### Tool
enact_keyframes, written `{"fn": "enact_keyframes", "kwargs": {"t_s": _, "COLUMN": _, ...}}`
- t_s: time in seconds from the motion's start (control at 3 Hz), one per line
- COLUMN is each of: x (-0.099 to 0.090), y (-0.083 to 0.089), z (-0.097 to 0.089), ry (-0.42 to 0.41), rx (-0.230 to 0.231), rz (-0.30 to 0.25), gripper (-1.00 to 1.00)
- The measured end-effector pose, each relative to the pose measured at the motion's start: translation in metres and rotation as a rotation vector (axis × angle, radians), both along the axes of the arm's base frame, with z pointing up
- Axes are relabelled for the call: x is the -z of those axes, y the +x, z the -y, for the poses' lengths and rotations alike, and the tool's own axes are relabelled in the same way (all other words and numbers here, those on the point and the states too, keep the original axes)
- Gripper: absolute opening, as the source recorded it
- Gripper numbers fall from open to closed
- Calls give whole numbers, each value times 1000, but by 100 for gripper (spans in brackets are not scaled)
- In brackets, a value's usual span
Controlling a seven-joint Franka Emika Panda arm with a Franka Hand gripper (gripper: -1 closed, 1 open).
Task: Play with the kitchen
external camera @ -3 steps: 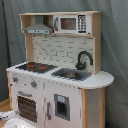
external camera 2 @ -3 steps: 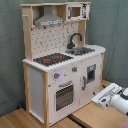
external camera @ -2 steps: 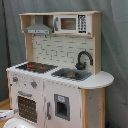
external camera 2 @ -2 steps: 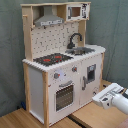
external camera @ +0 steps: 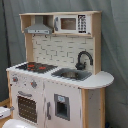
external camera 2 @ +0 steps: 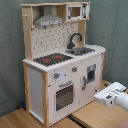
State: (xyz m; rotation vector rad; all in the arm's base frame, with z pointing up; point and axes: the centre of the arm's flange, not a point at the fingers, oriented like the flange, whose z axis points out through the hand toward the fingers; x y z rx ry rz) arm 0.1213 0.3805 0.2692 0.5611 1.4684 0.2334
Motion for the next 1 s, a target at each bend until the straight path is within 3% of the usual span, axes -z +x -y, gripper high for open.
{"fn": "enact_keyframes", "kwargs": {"t_s": 1.0, "x": -35, "y": -42, "z": -12, "ry": 187, "rx": -125, "rz": 15, "gripper": 100}}
